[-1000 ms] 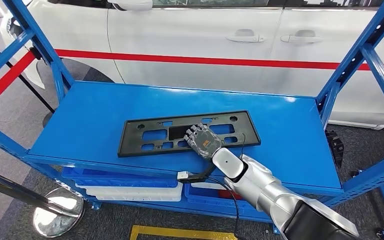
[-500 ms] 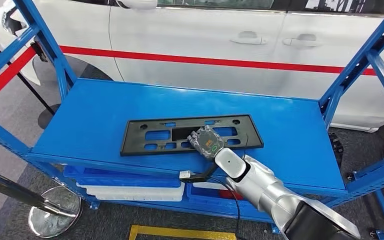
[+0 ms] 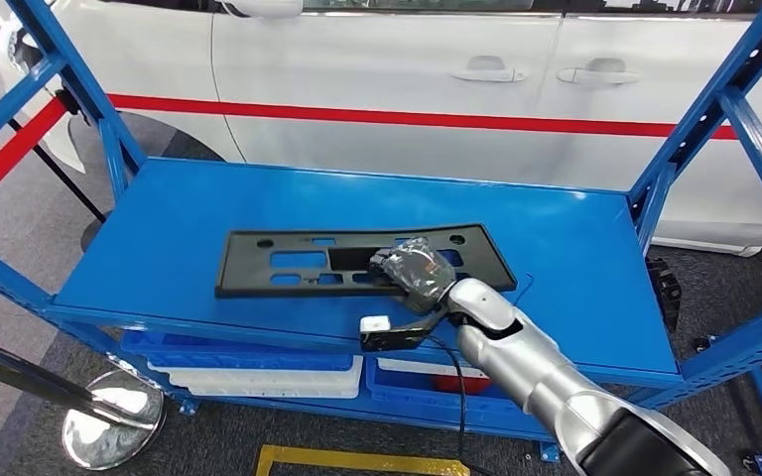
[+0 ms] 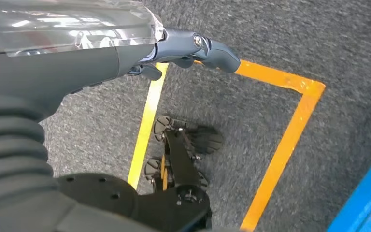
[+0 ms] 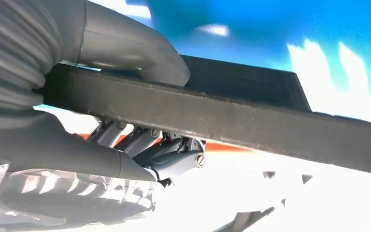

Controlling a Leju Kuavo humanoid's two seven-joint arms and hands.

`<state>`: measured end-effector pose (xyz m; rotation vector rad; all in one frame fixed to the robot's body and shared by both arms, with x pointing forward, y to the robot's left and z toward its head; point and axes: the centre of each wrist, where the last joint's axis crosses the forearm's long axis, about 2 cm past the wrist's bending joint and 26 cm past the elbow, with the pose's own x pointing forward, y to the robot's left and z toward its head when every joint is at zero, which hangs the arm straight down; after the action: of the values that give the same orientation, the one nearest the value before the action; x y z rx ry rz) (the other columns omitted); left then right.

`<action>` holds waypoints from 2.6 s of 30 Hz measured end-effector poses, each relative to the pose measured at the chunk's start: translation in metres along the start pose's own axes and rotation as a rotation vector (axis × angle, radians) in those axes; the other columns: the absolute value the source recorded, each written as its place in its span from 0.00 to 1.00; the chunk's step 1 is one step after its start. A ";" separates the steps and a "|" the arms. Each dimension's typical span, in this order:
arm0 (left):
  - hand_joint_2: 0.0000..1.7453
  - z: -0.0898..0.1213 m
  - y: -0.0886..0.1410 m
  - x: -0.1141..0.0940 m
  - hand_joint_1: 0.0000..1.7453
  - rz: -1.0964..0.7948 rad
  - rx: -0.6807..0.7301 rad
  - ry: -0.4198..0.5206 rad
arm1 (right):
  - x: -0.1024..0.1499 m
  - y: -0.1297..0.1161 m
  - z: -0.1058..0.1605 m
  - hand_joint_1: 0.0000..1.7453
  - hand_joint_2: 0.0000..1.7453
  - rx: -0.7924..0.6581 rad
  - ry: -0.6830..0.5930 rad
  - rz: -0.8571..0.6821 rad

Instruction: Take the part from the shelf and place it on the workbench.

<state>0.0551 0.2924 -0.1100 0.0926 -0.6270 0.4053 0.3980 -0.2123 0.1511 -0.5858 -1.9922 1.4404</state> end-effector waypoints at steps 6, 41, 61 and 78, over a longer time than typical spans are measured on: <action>1.00 0.000 0.002 -0.001 0.00 0.053 0.035 -0.025 | 0.001 -0.050 0.054 1.00 1.00 -0.275 -0.264 -0.682; 1.00 -0.005 0.021 0.009 0.00 0.088 0.059 -0.123 | 0.137 -0.108 0.084 1.00 1.00 -0.293 -0.944 -1.083; 1.00 -0.005 0.022 0.009 0.00 0.071 0.089 -0.099 | 0.129 -0.113 0.083 1.00 1.00 -0.247 -0.990 -1.094; 1.00 -0.004 0.021 0.008 0.00 0.073 0.090 -0.093 | 0.116 -0.116 0.083 1.00 1.00 -0.253 -0.974 -1.092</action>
<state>0.0551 0.3150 -0.1095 0.1760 -0.7053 0.5023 0.2570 -0.2285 0.2674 1.2086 -2.4935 0.7569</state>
